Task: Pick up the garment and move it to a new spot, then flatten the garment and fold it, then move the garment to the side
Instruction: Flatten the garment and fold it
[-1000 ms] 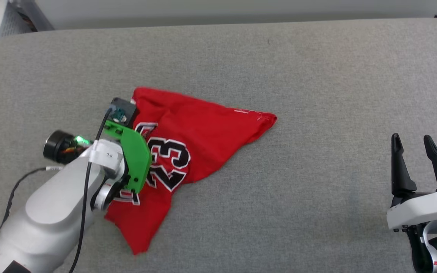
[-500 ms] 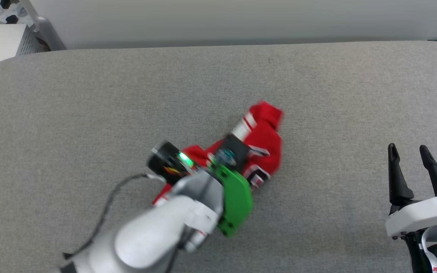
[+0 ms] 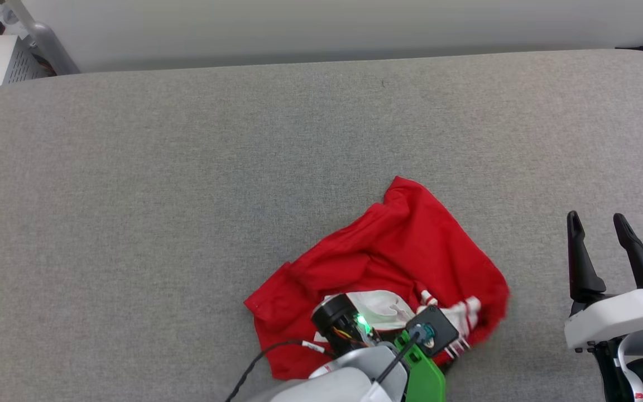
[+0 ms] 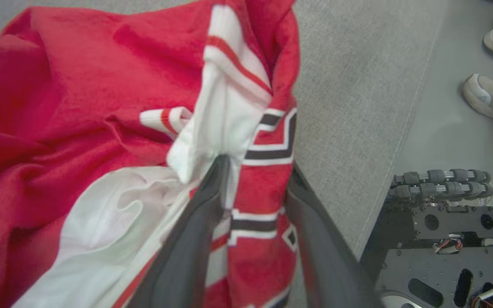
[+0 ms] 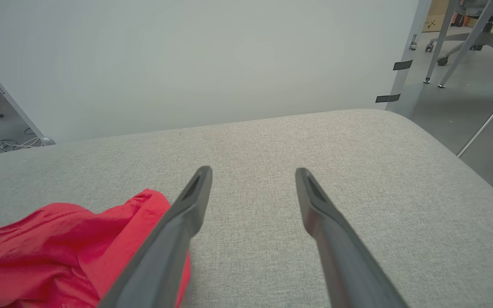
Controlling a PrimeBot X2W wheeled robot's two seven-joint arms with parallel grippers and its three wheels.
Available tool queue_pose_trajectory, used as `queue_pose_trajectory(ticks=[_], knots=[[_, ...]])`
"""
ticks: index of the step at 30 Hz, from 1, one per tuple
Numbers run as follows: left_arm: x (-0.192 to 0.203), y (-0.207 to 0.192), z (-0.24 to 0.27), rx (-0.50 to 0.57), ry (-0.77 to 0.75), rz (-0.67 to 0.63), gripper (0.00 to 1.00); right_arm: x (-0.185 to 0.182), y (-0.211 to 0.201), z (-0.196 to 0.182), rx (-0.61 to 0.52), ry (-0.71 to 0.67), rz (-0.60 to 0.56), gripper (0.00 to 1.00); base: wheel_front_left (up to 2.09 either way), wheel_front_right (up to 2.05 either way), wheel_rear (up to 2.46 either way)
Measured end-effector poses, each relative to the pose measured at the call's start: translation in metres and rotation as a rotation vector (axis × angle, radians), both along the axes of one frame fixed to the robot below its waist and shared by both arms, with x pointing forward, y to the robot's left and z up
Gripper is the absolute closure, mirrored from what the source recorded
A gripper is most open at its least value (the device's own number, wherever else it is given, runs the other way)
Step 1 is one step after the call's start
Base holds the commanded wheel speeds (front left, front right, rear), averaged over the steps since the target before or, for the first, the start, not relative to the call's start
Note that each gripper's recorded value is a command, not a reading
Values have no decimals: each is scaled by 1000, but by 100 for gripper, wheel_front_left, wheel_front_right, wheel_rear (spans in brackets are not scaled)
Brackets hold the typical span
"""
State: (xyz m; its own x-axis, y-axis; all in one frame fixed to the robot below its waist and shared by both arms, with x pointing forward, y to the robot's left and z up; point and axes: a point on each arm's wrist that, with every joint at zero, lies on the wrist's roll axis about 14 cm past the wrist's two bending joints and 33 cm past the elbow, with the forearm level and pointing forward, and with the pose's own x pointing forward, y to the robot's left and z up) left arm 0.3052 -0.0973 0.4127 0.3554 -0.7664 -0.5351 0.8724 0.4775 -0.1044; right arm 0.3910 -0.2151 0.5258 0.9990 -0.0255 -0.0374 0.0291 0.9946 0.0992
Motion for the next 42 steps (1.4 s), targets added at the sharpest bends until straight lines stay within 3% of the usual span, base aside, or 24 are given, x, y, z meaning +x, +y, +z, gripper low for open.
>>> queue_pose_trajectory(ticks=[7,14,23,34,37,42], knots=[[7,-8,27,-134,-112,45,0,-2,0,8,0,-28,-1,0,0,0,0],[13,12,55,-235,-213,155,0,-6,4,18,4,-57,13,0,0,0,0],[6,58,53,-168,-246,183,0,-4,15,26,9,-82,46,0,0,0,0],[58,135,70,-205,-293,527,0,-2,18,23,16,-74,56,0,0,0,0],[69,149,65,-197,-251,586,0,0,20,20,16,-65,59,0,0,0,0],[71,160,36,-95,-103,564,0,5,23,12,15,-39,70,0,0,0,0]])
